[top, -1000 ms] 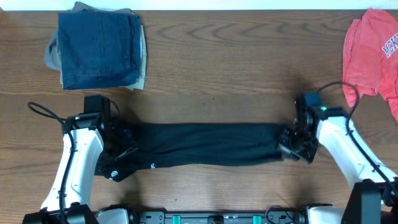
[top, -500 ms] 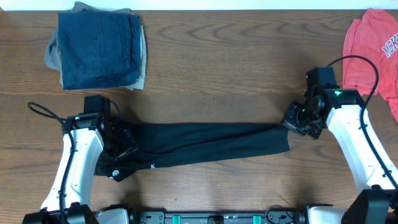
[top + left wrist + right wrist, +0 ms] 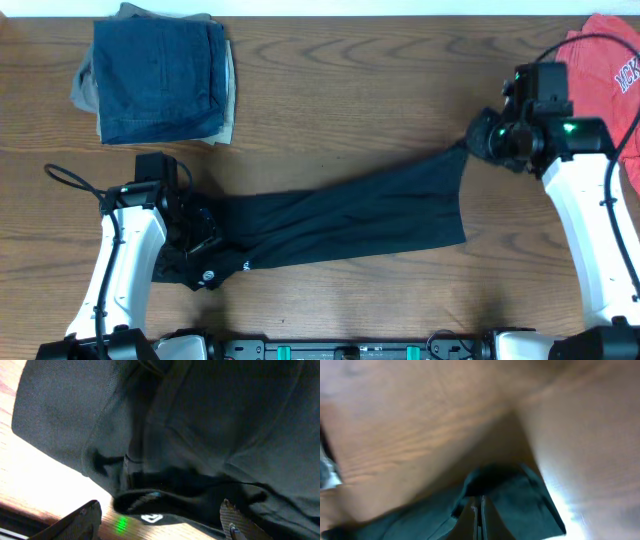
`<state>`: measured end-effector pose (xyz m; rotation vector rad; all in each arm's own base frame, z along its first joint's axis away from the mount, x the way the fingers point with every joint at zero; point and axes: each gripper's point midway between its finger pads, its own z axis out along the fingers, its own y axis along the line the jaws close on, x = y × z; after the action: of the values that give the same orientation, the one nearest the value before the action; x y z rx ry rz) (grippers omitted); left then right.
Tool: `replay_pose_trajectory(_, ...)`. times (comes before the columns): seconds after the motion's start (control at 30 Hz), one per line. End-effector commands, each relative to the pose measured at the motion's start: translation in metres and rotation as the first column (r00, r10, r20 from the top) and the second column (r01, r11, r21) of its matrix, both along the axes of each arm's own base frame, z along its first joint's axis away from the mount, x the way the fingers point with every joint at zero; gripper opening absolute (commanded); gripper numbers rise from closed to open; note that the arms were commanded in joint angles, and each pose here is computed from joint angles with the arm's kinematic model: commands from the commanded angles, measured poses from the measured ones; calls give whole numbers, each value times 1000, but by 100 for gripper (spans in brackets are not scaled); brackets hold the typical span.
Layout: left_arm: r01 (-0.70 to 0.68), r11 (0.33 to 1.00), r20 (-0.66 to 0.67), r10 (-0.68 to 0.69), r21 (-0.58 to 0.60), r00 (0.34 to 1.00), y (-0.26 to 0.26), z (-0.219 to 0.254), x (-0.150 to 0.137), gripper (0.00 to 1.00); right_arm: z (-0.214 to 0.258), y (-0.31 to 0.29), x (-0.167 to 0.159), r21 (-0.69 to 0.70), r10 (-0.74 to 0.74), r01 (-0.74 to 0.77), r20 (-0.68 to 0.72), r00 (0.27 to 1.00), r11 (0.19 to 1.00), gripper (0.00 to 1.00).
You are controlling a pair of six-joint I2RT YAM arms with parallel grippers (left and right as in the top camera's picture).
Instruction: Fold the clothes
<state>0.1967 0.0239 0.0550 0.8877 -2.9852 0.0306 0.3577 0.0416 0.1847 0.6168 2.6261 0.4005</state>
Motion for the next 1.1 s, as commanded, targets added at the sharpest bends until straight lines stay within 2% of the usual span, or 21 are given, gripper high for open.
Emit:
replay_pose_trajectory(0.0, -8, 1000, 18, 8, 11, 1000, 3, 4, 5, 77, 20, 3, 10, -3, 49, -49, 67, 997, 999, 1)
replay_pose_trajectory(0.17, -8, 1000, 22, 8, 12, 1000, 3, 4, 6, 77, 14, 4, 9, -14, 66, -65, 44, 997, 998, 1)
replay_pose_trajectory(0.7, -8, 1000, 21, 7, 11, 1000, 3, 4, 6, 77, -62, -2, -7, -67, 75, -92, -222, 972, 993, 1)
replay_pose_trajectory(1.07, -8, 1000, 21, 8, 11, 1000, 3, 4, 6, 77, -76, -28, -47, -189, -16, -60, -380, 925, 980, 1)
